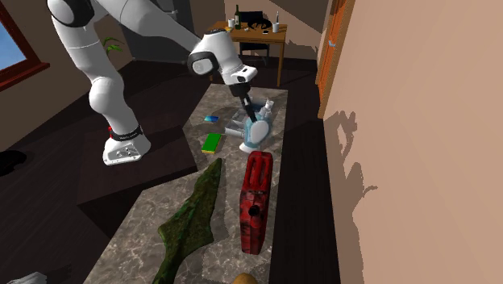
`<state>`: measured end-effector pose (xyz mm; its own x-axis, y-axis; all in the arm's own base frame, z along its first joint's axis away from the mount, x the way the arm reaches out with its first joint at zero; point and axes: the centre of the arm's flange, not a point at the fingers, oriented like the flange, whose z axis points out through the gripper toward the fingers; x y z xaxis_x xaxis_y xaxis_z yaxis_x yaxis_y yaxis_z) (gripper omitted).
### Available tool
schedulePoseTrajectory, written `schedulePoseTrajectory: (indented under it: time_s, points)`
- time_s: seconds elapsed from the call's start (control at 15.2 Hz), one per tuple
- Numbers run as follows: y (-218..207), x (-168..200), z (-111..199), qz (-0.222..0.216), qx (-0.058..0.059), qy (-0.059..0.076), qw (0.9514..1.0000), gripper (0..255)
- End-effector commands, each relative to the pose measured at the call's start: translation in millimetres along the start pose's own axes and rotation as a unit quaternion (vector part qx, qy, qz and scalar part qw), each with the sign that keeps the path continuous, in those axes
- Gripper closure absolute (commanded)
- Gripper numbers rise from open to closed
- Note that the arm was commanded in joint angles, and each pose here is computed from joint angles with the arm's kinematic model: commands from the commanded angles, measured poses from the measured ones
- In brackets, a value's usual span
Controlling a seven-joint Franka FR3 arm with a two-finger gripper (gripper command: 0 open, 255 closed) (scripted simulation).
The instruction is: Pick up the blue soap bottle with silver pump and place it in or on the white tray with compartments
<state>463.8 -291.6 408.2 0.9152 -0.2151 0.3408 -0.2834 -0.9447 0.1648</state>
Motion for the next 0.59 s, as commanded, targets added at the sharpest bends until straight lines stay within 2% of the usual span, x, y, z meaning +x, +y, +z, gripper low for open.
schedulePoseTrajectory:
  time_s: [0.0, 0.53]
  points:
    - [-27, 4, -5, 0.001, -0.001, 0.0, 1.0, 255]
    - [-129, 19, -29, 0.001, -0.001, 0.0, 1.0, 255]
